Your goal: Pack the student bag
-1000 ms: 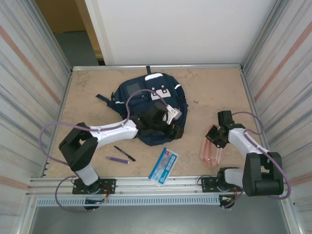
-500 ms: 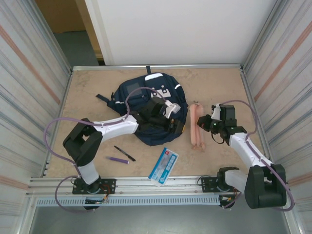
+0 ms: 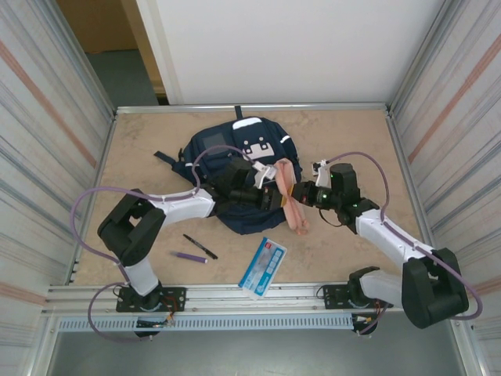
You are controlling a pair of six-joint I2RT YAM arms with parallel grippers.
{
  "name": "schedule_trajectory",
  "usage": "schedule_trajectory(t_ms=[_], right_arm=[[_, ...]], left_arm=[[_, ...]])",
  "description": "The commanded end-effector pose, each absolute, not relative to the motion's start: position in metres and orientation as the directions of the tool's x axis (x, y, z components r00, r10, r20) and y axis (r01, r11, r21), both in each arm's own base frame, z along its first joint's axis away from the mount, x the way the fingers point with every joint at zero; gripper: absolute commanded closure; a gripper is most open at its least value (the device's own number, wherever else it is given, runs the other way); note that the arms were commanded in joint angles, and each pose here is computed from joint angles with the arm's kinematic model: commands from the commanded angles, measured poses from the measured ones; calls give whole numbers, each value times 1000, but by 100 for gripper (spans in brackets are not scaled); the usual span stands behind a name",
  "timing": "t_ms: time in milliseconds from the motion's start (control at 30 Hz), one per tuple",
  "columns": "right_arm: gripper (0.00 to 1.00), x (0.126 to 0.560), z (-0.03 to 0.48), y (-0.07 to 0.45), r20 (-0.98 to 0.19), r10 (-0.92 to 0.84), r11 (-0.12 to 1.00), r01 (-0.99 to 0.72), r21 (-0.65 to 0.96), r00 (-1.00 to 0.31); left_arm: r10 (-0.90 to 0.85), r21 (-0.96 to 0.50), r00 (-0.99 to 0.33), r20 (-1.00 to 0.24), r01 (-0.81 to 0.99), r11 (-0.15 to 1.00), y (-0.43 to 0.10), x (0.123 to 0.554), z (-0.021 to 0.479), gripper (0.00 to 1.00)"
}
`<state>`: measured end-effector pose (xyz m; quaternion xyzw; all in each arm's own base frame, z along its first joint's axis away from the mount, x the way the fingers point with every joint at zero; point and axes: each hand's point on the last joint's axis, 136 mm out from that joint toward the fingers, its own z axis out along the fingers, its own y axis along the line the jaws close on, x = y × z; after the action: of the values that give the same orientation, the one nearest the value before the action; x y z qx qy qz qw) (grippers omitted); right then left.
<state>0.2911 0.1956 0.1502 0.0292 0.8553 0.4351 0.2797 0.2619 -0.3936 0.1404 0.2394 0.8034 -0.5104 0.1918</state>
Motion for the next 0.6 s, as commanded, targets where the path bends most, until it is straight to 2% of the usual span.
schedule_trajectory(t_ms=[0, 33, 133, 300, 400, 567], right_arm=[[100, 300, 166, 209, -460, 314, 565, -226, 794, -830], [100, 300, 164, 211, -455, 303, 561, -229, 796, -837], [100, 302, 159, 216, -437, 278, 569, -220, 793, -856], [100, 309, 125, 196, -462, 209, 732, -175, 659, -862], [100, 313, 106, 187, -470, 127, 805, -187, 564, -874], [100, 317, 94, 201, -443, 38, 785, -248, 568, -896]], left_arm=[[189, -694, -762, -620, 645, 321, -388, 262, 157, 97], [200, -683, -754, -625, 653, 327, -385, 262, 156, 100], [195, -681, -776, -600, 623, 385, -373, 270, 146, 100], [186, -688, -809, -557, 575, 443, -349, 272, 130, 100], [211, -700, -815, -540, 574, 425, -344, 263, 129, 100], [268, -696, -823, -501, 568, 439, -340, 256, 115, 100]])
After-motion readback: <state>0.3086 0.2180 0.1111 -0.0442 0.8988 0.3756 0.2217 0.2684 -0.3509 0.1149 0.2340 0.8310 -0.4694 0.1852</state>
